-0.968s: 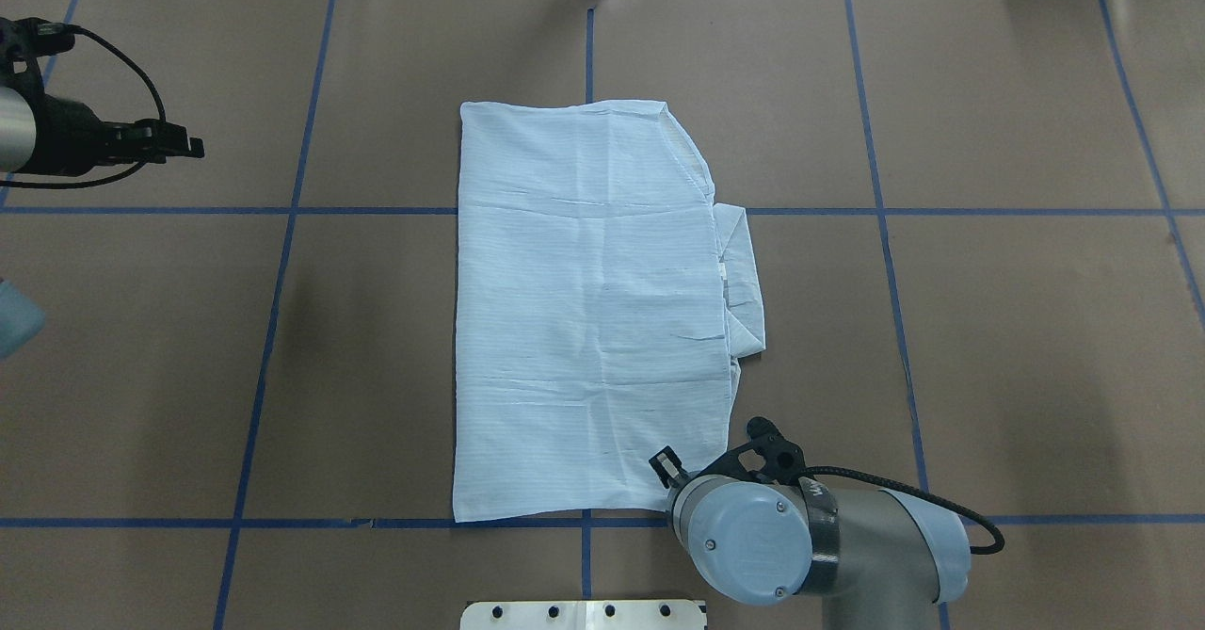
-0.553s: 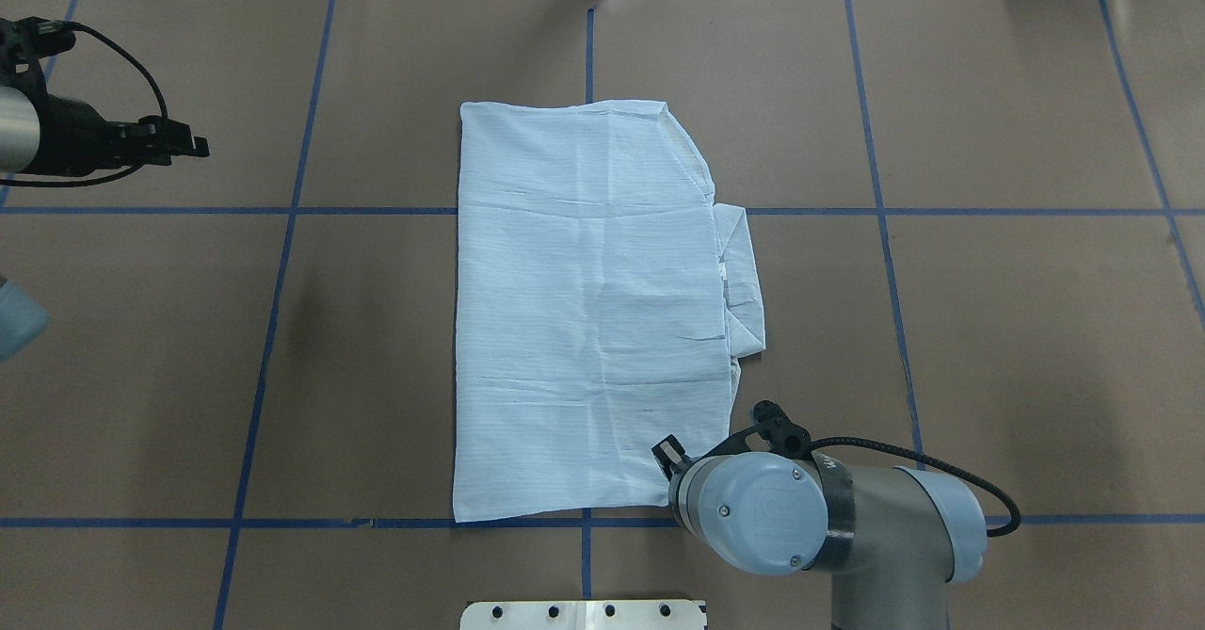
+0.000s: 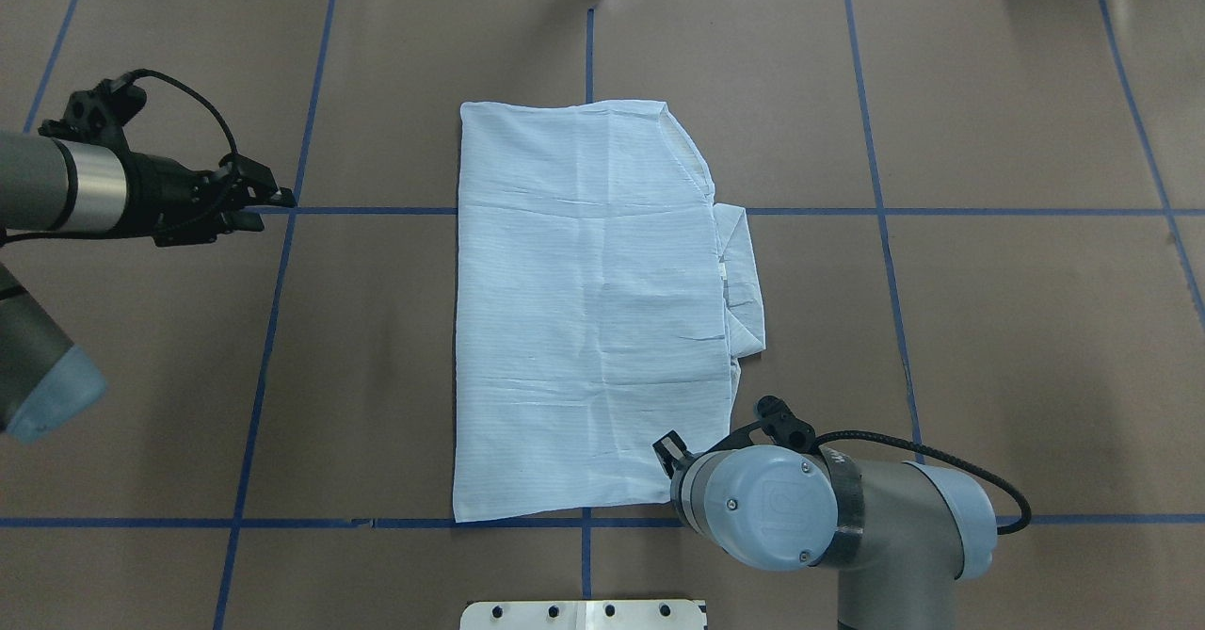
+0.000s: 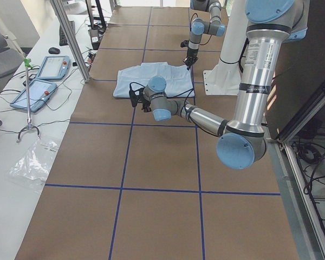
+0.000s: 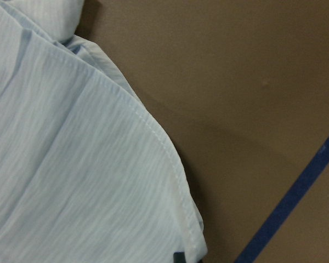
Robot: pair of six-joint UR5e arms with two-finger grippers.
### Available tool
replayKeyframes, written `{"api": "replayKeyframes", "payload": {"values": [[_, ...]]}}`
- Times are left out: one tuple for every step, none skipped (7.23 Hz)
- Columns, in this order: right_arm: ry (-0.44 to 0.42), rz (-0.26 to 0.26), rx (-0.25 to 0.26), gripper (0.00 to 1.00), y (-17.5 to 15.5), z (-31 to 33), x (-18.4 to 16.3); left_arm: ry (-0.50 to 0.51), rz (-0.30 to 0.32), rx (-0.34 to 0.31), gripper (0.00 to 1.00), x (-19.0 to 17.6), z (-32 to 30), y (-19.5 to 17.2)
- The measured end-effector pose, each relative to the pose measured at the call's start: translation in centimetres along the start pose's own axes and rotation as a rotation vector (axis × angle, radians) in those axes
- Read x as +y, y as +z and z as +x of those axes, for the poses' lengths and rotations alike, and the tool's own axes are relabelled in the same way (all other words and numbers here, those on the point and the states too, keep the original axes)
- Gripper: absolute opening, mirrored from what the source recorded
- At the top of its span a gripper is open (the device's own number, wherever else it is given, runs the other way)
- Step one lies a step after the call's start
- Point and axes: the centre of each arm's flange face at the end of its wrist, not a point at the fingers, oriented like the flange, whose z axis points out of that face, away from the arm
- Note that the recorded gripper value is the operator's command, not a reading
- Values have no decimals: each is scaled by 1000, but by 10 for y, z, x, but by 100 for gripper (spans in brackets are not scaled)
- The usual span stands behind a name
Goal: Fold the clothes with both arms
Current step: 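Bring the left gripper to the other near corner and grasp it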
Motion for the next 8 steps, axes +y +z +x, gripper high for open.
{"api": "replayKeyframes", "payload": {"values": [[0, -4, -3, 0, -4, 0, -1, -112, -38, 15, 60, 54, 5, 5], [1, -6, -5, 0, -6, 0, -3, -214, -71, 19, 60, 110, 5, 11], [2, -7, -7, 0, -7, 0, -4, -300, -92, 12, 59, 158, -1, 20], [2, -8, -8, 0, -8, 0, -4, -371, -99, -10, 59, 205, -6, 30], [3, -10, -10, 0, -10, 0, -4, -418, -101, -48, 59, 246, -6, 39], [3, -12, -12, 0, -11, -1, -4, -440, -103, -92, 59, 280, 1, 49], [3, -14, -14, 0, -12, -1, -4, -443, -105, -128, 59, 304, 10, 58], [2, -15, -14, 0, -13, -1, -3, -442, -106, -148, 59, 317, 16, 63]]}}
